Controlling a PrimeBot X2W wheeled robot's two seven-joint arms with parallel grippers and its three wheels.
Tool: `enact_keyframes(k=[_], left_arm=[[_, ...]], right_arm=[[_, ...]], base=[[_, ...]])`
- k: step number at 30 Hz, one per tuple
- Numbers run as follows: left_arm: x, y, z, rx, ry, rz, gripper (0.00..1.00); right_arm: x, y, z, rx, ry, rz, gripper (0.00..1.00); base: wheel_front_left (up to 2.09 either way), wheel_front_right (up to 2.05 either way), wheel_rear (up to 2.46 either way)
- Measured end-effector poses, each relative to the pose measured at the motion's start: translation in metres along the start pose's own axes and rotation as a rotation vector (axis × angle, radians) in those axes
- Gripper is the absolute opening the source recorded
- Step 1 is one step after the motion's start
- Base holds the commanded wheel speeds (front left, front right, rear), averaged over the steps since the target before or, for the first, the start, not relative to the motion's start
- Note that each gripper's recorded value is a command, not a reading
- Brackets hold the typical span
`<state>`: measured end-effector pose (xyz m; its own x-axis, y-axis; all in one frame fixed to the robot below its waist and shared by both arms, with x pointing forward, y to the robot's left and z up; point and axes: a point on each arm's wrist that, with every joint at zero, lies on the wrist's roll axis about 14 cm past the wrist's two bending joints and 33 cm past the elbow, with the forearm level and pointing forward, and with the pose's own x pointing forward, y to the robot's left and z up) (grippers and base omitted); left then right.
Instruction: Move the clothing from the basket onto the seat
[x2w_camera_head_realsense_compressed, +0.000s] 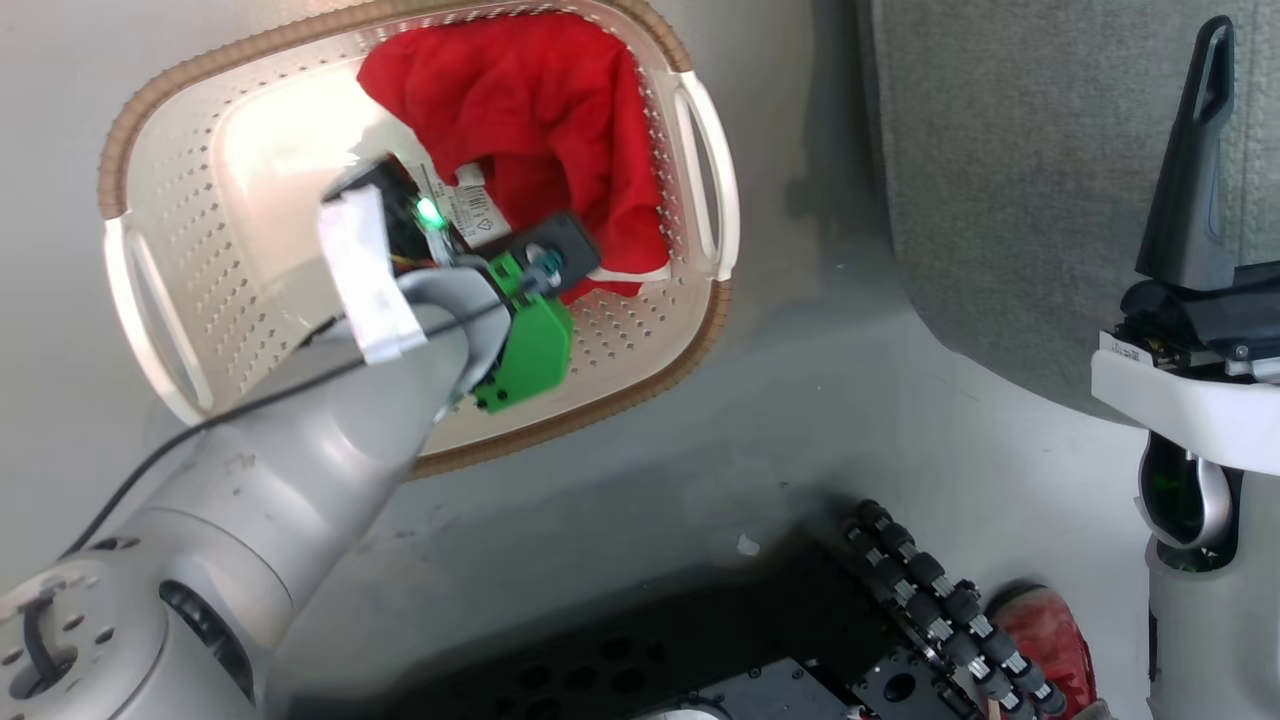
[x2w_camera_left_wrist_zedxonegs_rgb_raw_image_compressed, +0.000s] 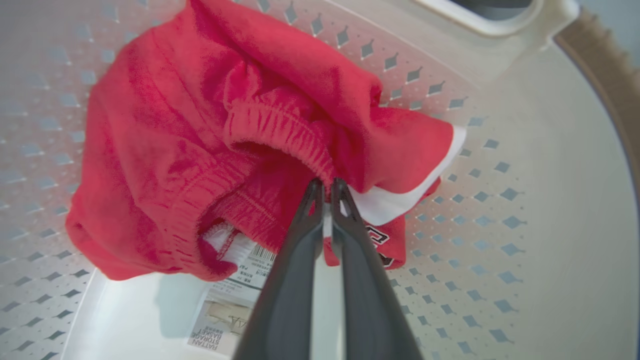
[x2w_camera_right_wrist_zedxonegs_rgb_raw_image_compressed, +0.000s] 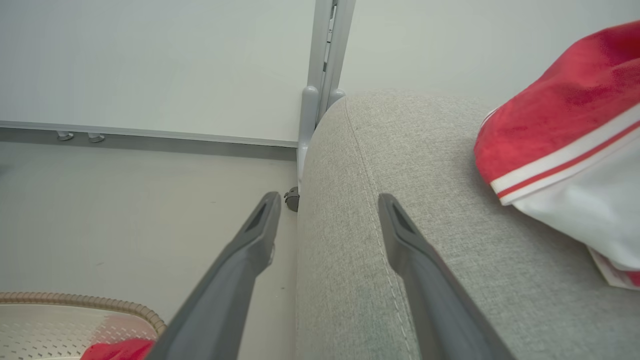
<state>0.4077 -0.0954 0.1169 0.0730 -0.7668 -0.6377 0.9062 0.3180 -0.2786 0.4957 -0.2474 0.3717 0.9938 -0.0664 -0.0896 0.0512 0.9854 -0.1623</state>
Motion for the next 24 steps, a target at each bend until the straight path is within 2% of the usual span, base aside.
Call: enact_keyframes(k=[3,10,15,19,24], left_arm=[[-0.004,0.014,0.003,-0.036,-0.019,0.038,0.00],[-0.018,0.023,0.024,-0.087,-0.100,0.090,0.00],[-0.038,0.019,0.037,-0.135,-0.129,0.130,0.00],[-0.058,0.016,0.075,-0.174,-0.238,0.186,0.00],[-0.096,0.006,0.085,-0.193,-0.283,0.265,0.00]], right_arm=[[0.003,0.005,0.001,0.003,-0.009,0.012,1.00],[0.010,0.014,0.017,0.012,-0.055,0.040,1.00],[0.007,0.019,0.033,0.027,-0.081,0.058,1.00],[-0.001,0.024,0.046,0.033,-0.093,0.082,1.00],[-0.017,0.036,0.062,0.056,-0.099,0.123,1.00]], base=[[0.00,0.00,0.00],[0.00,0.00,0.00],[0.00,0.00,0.00],[0.00,0.00,0.00],[0.00,0.00,0.00]])
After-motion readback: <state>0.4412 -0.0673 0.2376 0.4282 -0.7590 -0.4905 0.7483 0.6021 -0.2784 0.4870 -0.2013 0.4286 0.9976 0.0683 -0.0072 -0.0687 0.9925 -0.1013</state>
